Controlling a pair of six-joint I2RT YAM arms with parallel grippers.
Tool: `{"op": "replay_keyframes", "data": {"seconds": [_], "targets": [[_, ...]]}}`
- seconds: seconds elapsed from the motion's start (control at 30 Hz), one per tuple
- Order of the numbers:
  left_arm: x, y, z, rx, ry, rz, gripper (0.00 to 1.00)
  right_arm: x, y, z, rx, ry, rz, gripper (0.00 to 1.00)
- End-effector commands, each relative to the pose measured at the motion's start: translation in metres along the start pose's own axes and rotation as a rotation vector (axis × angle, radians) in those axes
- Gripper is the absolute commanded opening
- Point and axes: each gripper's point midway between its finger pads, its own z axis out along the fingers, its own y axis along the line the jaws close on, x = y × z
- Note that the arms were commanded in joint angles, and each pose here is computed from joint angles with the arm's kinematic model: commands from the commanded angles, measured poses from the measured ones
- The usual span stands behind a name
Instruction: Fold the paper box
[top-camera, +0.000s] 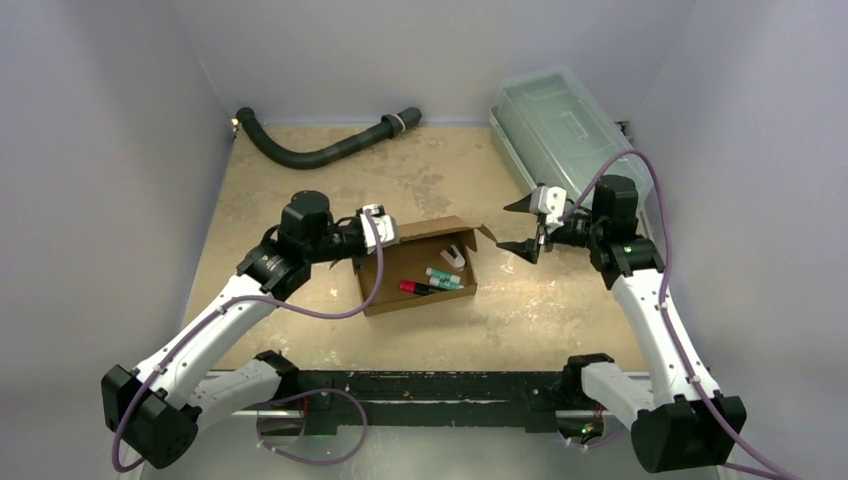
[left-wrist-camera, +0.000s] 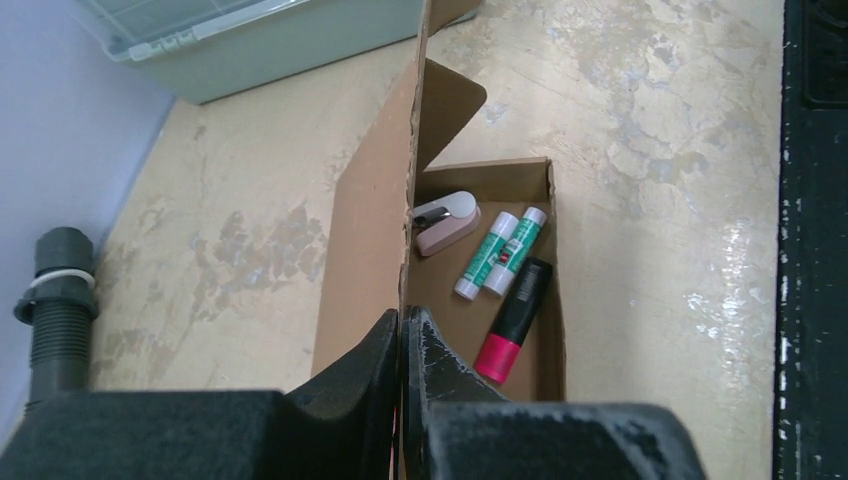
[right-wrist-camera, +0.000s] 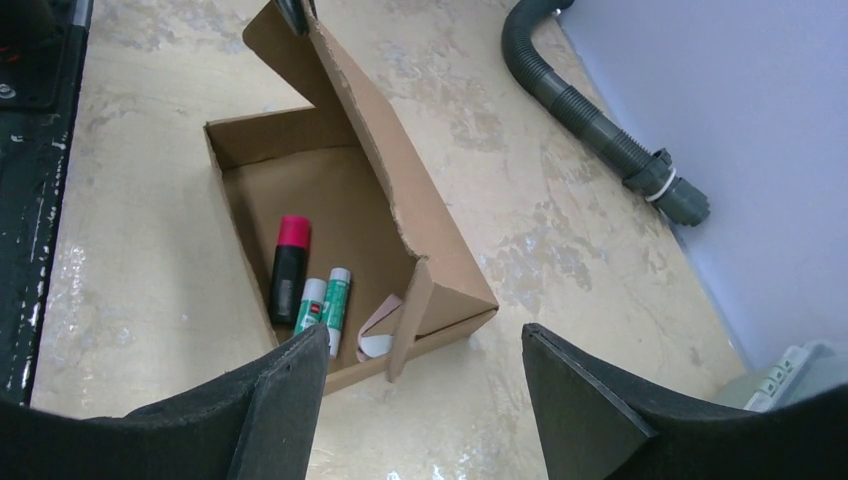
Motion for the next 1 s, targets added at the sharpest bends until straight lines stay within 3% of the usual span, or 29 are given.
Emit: {"op": "replay_keyframes", "data": {"seconds": [0.0, 0.43, 0.57, 0.83, 0.97], "targets": [[0.007, -0.01, 0.002, 0.041, 0.008, -0.064, 0.08, -0.018, 0.002, -0.006, -0.022, -0.036, -0.045, 0.74], [-0.004, -0.04, 0.004, 0.206, -0.036, -0.21, 0.57, -0.013, 0.004, -0.006, -0.033, -0.029, -0.02, 0.75], [-0.015, -0.044, 0.002, 0.243, -0.051, -0.254, 0.67, -0.012, 0.004, -0.005, -0.036, -0.027, -0.016, 0.75], [-0.037, -0.032, -0.007, 0.223, -0.108, -0.289, 0.71, -0.008, 0.005, -0.004, -0.044, -0.025, -0.001, 0.76], [-0.012, -0.003, 0.004, 0.074, -0.047, -0.375, 0.67, -0.004, 0.006, -0.003, -0.05, -0.021, 0.014, 0.75]]}}
